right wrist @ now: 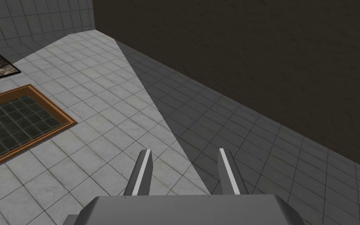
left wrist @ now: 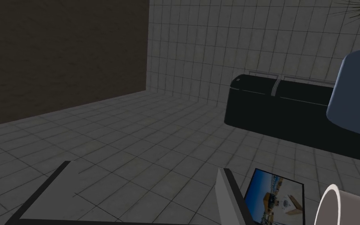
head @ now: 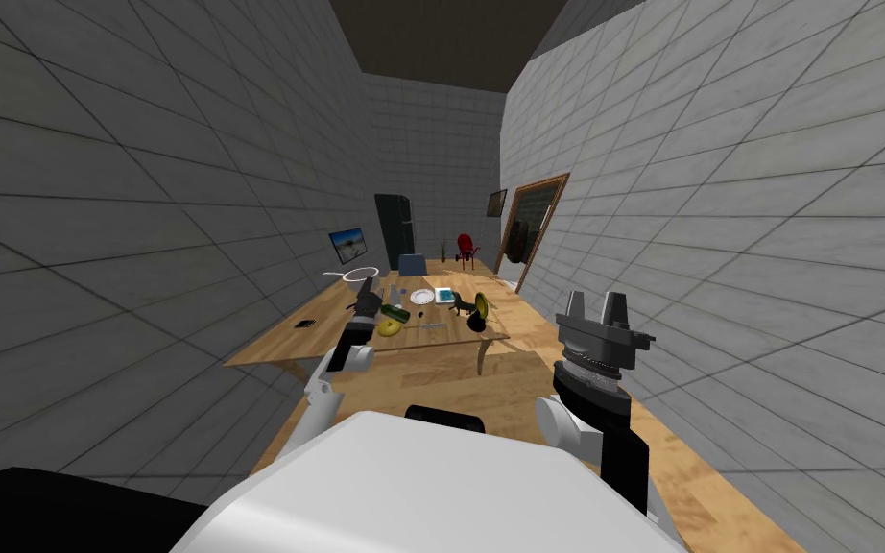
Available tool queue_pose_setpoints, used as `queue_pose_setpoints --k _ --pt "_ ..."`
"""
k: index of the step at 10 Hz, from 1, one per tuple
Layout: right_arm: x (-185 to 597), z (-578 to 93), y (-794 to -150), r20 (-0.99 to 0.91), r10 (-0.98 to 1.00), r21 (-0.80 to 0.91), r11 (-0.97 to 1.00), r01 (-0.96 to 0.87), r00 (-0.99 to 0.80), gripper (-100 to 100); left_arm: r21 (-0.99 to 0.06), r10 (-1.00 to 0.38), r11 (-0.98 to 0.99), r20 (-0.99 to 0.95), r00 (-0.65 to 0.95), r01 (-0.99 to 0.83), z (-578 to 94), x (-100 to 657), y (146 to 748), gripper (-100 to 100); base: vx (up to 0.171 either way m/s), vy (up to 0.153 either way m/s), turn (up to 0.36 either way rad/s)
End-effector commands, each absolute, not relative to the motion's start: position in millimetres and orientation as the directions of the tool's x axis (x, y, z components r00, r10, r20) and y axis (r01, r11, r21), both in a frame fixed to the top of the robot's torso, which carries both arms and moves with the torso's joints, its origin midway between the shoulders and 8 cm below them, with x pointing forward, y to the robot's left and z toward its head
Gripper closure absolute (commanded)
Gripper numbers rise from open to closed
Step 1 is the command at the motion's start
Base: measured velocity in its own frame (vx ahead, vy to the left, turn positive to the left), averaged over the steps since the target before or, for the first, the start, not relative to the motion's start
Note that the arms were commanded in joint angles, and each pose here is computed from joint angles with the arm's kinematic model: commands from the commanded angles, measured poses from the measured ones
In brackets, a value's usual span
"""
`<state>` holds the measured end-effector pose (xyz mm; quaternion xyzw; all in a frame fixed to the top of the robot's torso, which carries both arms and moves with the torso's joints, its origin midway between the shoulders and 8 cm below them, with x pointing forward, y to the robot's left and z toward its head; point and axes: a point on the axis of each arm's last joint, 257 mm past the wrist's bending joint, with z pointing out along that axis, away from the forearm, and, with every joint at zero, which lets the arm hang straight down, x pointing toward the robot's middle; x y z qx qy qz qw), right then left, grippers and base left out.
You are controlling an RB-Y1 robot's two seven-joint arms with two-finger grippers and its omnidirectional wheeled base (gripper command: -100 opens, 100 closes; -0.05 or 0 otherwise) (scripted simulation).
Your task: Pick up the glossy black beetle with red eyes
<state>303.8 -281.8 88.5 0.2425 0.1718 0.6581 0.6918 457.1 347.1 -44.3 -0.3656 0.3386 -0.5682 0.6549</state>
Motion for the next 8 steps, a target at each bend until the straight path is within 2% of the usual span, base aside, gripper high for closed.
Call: queue_pose_setpoints --k 1,8 --pt "303.8 88.5 -281.8 0.082 0.994 0.562 0.016 -0.827 0.075 0 -0.879 -0.99 0.089 -0.029 0.135 0.468 -56.0 465.9 351.0 -100 -0.028 0.004 -0.071" --pt "303.8 88.5 -281.8 0.082 0.994 0.562 0.016 -0.827 0.075 0 -0.954 -0.982 0.082 -0.027 0.189 0.289 -114.6 518.8 385.8 -100 -0.03 0.001 -0.132"
